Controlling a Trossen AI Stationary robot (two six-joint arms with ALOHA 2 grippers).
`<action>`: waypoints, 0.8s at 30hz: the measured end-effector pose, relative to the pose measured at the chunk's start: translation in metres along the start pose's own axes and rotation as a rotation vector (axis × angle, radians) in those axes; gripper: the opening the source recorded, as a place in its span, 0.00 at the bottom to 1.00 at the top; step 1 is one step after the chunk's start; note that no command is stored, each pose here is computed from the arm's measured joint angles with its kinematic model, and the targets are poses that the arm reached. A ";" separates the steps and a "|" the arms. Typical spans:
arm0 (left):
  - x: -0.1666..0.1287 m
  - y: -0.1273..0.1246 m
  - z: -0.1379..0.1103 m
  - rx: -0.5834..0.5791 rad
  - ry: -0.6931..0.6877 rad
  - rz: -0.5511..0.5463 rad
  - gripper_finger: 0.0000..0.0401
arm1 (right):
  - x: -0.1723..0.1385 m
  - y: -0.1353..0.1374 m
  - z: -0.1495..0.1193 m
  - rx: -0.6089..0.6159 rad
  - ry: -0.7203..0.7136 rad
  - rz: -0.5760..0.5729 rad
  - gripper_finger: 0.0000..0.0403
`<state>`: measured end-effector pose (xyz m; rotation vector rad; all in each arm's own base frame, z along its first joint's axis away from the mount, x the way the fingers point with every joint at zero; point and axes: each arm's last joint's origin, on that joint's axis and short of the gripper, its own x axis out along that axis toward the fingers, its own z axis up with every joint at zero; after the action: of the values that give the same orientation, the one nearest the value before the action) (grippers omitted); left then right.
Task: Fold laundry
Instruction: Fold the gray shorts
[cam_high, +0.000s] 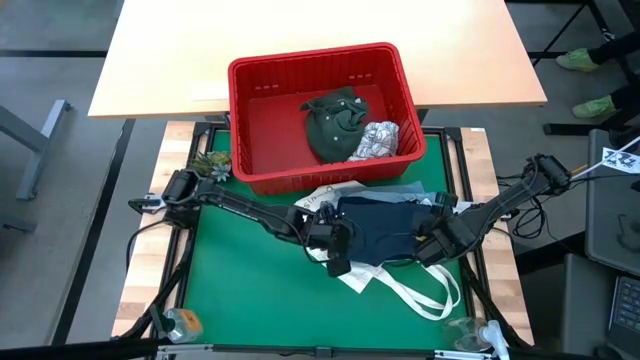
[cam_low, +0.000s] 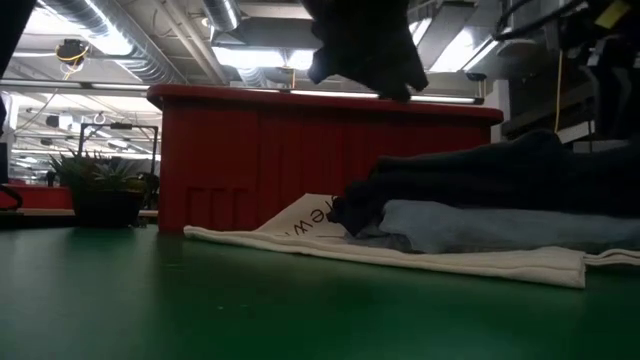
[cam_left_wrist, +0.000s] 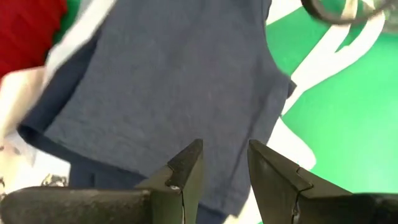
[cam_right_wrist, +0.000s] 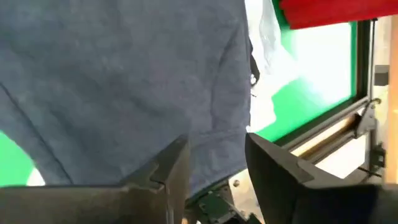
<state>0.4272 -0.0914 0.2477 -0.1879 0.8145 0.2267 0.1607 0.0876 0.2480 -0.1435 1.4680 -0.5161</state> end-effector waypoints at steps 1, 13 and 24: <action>0.002 0.002 0.001 -0.007 -0.007 0.001 0.30 | 0.000 0.001 0.001 0.017 -0.008 0.010 0.38; 0.017 0.043 0.020 -0.091 -0.059 0.103 0.30 | -0.005 0.023 0.017 0.083 -0.091 0.306 0.38; 0.041 0.072 0.017 -0.122 0.004 0.175 0.30 | -0.005 0.025 0.019 0.123 -0.096 0.338 0.38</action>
<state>0.4468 -0.0132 0.2230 -0.2322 0.8220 0.4415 0.1851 0.1078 0.2452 0.1732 1.3281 -0.3184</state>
